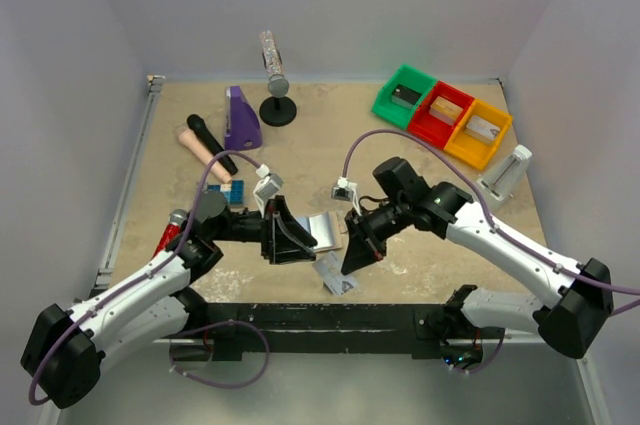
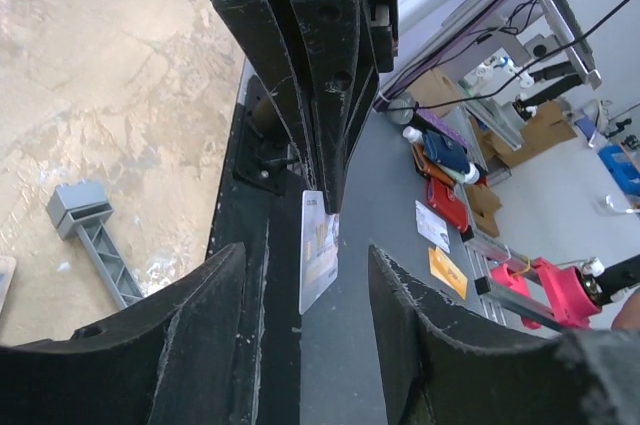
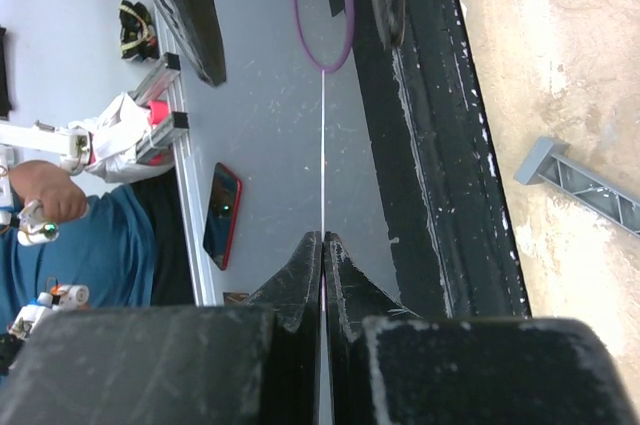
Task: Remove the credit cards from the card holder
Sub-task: Place the credit card at the center of the board.
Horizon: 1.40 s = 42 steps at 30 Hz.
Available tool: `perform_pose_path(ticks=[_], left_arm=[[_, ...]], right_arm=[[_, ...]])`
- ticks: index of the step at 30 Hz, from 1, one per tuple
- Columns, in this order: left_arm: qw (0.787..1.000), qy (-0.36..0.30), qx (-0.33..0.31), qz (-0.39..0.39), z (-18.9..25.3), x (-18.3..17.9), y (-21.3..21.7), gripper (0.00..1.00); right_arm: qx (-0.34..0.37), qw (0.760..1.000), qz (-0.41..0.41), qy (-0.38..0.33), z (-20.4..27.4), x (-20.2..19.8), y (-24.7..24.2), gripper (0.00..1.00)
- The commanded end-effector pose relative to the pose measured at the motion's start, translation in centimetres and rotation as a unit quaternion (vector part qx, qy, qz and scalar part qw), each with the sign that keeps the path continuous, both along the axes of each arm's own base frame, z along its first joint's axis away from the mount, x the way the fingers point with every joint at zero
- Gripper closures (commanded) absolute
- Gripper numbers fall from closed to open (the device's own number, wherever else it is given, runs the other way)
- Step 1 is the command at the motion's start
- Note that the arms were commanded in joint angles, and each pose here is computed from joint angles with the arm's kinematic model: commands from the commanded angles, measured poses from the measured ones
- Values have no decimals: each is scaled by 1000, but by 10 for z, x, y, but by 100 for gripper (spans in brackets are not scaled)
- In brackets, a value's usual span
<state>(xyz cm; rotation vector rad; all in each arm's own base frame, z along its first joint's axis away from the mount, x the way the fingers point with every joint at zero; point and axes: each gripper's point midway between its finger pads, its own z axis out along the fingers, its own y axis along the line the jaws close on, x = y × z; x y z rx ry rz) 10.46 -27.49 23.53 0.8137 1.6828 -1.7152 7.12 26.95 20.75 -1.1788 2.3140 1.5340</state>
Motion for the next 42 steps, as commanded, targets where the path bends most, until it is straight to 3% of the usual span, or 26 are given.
perform_pose_path(ticks=[1, 9, 16, 21, 22, 23, 27, 29, 33, 37, 42], left_arm=[[1000, -19, 11, -22, 6, -5, -4, 46], [998, -8, 37, -41, -4, -8, -13, 60], [998, -10, 36, -49, -3, -10, -13, 86], [998, -16, 32, -50, 0, -12, -12, 98], [998, -18, 30, -49, 1, -12, -12, 100], [998, -19, 30, -46, 1, -11, -12, 100], [999, -23, 29, -27, 3, -7, -11, 100], [999, -21, 40, 11, 0, 6, -10, 100], [980, 22, 83, 179, -14, 68, 12, 100], [931, 107, 65, 343, -15, 137, 52, 100], [880, 134, 74, 449, -20, 200, 75, 100]], right_arm=[[20, 1000, 5, -23, 17, 5, 8, 100], [20, 999, 7, -33, 25, 6, 10, 100], [16, 999, 8, -36, 26, 6, 9, 100], [17, 999, 9, -37, 27, 5, 9, 100], [15, 999, 7, -37, 27, 5, 9, 98], [16, 999, 6, -36, 27, 5, 9, 84], [25, 999, -8, -42, 34, 8, 10, 52], [8, 998, -36, -55, 34, 16, 6, 42], [-20, 983, -153, -96, 40, 49, -13, 36], [-53, 949, -260, -171, 45, 73, -44, 36], [-26, 927, -315, -203, 53, 74, -62, 37]])
